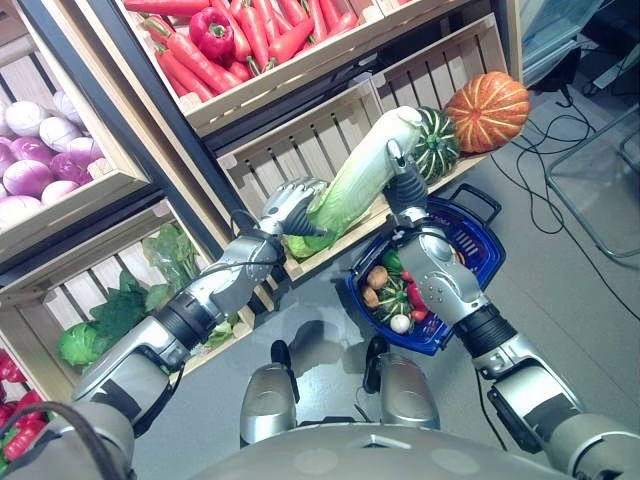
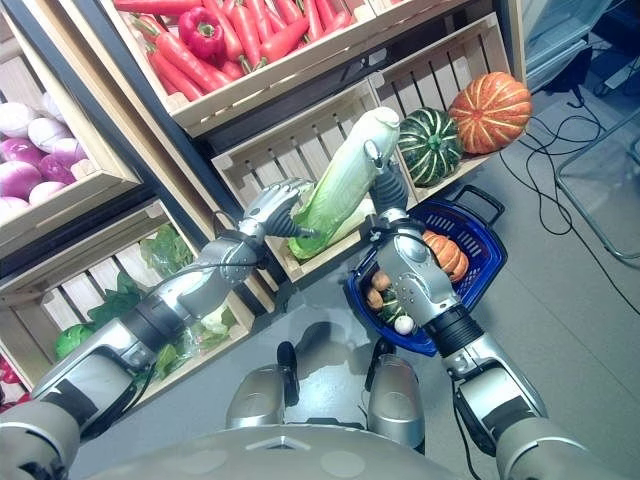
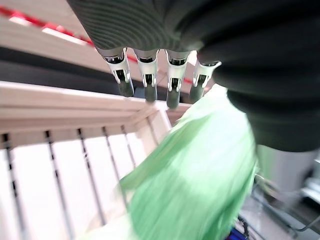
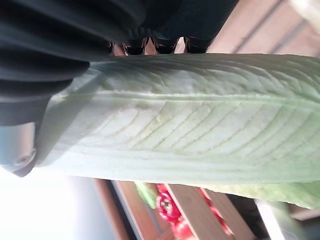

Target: Pick up fruits and vegetables into the basket

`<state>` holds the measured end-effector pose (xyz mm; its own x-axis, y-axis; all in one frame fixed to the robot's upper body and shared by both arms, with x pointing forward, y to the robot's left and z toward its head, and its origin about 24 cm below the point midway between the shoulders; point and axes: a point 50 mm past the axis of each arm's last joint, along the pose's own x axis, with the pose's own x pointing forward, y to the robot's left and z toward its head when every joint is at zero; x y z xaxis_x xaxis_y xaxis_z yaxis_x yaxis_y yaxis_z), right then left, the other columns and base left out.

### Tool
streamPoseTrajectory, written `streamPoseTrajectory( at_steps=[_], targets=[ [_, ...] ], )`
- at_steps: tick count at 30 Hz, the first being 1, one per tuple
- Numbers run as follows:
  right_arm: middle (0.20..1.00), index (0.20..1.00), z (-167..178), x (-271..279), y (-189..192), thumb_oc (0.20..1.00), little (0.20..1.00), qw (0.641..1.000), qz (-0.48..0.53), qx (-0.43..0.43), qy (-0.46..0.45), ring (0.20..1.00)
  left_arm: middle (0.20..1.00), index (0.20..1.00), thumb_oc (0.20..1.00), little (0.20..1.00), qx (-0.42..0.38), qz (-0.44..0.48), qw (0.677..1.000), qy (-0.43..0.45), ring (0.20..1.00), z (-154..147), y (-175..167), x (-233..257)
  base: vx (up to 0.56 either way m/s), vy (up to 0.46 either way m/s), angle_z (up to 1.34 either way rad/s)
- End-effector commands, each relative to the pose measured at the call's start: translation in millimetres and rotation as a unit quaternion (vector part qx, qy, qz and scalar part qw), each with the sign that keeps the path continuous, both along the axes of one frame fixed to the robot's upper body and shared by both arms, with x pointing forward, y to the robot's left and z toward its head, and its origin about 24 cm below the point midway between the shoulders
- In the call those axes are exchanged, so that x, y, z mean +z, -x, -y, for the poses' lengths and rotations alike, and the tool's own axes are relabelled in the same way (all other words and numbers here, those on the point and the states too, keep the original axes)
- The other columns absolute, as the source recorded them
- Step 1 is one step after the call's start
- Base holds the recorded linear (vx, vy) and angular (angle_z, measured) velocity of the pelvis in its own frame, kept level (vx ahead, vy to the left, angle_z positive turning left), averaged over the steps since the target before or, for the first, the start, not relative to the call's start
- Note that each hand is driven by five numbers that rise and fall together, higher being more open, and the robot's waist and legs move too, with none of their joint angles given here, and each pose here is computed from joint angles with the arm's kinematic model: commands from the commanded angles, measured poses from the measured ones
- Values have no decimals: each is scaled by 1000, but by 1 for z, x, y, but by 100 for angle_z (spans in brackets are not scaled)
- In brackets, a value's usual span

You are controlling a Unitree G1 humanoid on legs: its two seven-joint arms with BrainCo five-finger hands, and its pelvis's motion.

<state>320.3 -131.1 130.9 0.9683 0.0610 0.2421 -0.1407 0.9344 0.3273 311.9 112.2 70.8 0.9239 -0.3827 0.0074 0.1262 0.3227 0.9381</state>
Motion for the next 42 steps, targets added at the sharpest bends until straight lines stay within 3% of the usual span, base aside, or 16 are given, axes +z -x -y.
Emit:
streamPoseTrajectory(
  at_steps=[1,12,20,29,42],
  targets=[
    [200,200,16,89,12,200,200,974,220,-40,-20,200,1000,1000,1000,1000,39,61,997,20,1000,-18,-7,19,-98,-42,-1],
    [200,200,79,95,39,200,200,936,277,-197,88,200,1000,1000,1000,1000,222,68,968,97,1000,-81,-15,-13,-84,-16,-9],
    [200,200,99,75,34,200,200,935,219,-248,130,200,1000,1000,1000,1000,268,124,947,129,1000,-96,-23,-2,-70,8,-12],
    [200,200,93,31,-4,200,200,960,99,-235,116,200,1000,1000,1000,1000,248,229,923,187,1000,-79,-53,60,-33,32,-9],
    [200,200,117,22,-50,200,200,980,-19,-191,60,200,1000,1000,1000,1000,199,302,895,261,1000,-48,-71,132,21,52,3]
  ],
)
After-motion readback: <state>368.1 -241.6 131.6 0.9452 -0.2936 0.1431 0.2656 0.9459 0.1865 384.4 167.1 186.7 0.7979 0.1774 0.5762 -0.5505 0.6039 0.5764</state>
